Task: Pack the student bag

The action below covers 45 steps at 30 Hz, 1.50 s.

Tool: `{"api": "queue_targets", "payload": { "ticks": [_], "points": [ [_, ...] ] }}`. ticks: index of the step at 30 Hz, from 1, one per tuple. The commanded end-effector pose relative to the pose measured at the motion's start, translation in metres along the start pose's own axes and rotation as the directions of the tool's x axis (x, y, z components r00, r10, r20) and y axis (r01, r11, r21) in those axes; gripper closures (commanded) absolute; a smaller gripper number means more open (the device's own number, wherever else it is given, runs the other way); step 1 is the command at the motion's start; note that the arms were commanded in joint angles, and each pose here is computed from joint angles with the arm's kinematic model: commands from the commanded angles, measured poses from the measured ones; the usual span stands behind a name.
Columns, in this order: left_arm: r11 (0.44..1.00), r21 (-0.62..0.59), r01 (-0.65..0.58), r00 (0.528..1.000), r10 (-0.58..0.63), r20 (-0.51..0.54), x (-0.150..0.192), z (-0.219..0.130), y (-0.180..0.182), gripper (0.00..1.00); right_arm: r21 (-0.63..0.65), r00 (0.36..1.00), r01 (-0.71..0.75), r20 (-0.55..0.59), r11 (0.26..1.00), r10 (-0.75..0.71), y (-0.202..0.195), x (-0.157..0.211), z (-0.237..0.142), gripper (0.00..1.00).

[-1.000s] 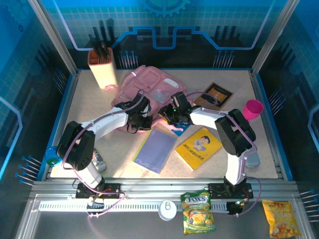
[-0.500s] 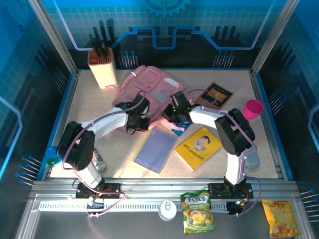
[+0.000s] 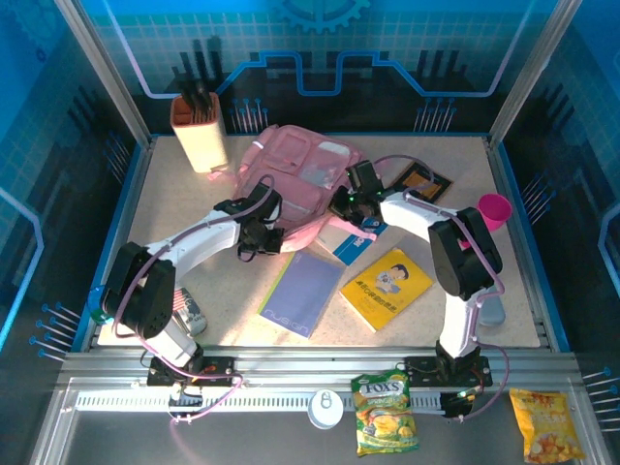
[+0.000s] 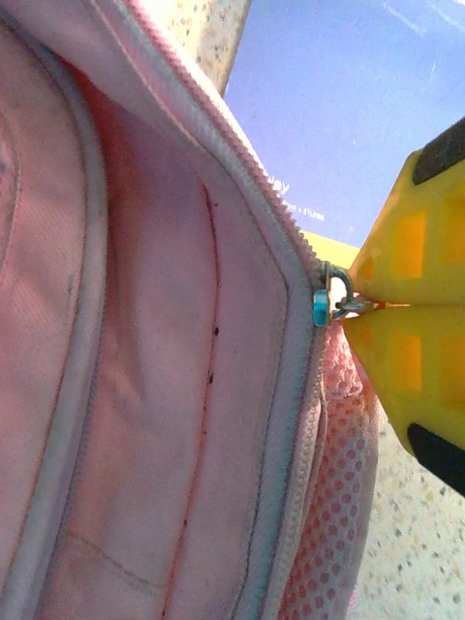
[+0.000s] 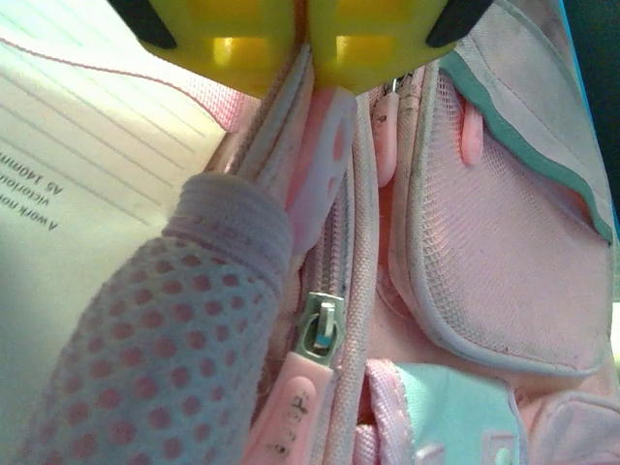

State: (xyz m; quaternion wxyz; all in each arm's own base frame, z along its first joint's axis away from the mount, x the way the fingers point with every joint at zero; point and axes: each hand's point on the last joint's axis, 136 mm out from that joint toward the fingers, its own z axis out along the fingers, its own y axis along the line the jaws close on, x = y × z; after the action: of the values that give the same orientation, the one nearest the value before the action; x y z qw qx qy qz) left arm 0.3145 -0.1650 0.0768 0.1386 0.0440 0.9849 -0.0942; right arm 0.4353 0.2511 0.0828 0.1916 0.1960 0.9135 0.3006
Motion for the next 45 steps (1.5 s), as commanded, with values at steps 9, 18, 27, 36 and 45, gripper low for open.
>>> {"api": "queue_targets", "payload": {
  "ticks": [9,18,27,36,45],
  "points": [
    [0.985,0.143,-0.092,0.993,0.1,-0.055,-0.016,0.005,-0.059,1.0,-0.029,0.991,-0.107,0.076,0.994,0.109,-0.014,-0.002,-0.051,0.37],
    [0.972,0.21,-0.106,0.991,0.121,-0.062,-0.02,0.008,-0.089,1.0,-0.007,0.97,-0.242,-0.023,0.97,0.242,-0.015,0.046,-0.045,0.29],
    [0.976,0.195,-0.101,0.99,0.117,-0.072,-0.018,0.011,-0.086,1.0,0.059,0.964,-0.245,-0.087,0.968,0.25,-0.019,0.061,-0.007,0.32],
    [0.981,0.16,-0.109,0.99,0.122,-0.074,-0.016,0.008,-0.079,1.0,0.038,0.98,-0.174,-0.094,0.984,0.177,-0.008,0.053,0.009,0.66],
    [0.994,0.05,-0.1,0.994,0.102,-0.049,-0.012,-0.004,-0.031,1.0,-0.008,0.997,0.029,0.066,1.0,-0.028,0.026,0.002,-0.04,0.95]
  ]
}}
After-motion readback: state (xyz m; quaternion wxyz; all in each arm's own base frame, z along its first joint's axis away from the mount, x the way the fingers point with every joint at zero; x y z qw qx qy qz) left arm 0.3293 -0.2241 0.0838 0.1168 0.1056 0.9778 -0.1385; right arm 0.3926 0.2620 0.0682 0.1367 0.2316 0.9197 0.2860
